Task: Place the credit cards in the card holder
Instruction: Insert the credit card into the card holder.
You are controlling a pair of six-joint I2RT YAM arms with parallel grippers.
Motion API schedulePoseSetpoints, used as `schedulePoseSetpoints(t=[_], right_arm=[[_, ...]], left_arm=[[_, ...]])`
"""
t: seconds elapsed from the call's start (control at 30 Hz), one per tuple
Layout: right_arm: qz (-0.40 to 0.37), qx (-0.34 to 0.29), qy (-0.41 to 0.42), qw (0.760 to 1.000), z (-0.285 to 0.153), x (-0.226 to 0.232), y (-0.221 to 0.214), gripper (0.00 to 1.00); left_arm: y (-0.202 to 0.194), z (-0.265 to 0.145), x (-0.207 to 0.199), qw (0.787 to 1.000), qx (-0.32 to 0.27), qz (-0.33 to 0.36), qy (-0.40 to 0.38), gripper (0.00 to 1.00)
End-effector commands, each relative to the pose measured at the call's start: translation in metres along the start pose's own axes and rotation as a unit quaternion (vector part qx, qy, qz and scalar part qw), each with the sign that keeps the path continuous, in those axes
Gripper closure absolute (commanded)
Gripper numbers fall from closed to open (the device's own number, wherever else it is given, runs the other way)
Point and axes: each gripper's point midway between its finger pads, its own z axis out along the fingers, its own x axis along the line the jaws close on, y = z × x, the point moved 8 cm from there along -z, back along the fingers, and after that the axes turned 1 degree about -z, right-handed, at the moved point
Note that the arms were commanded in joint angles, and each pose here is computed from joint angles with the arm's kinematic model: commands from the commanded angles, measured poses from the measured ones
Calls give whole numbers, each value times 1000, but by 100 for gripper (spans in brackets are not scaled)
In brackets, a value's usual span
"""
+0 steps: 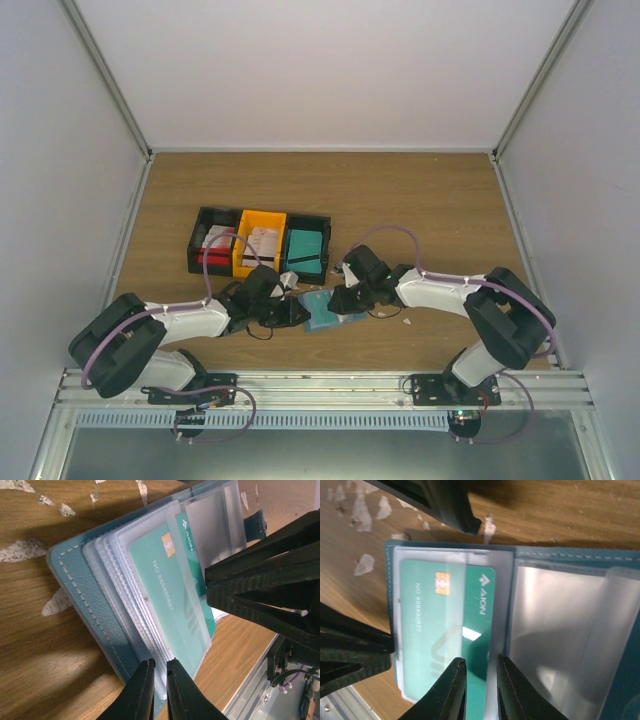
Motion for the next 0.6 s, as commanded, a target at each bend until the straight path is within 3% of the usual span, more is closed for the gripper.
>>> schedulePoseSetpoints(t=[0.0, 0.3, 0.57], right_arm=[[-13, 17, -40, 999, 9, -5, -4, 82], [-8, 36, -68, 997, 18, -12, -10, 85], [-4, 42, -78, 996, 22, -18, -13, 89]], left_arm=[[5, -2, -13, 999, -10, 16, -28, 86], [6, -2, -15, 999, -9, 20, -34, 77], [8, -1, -18, 999, -11, 25, -46, 78]])
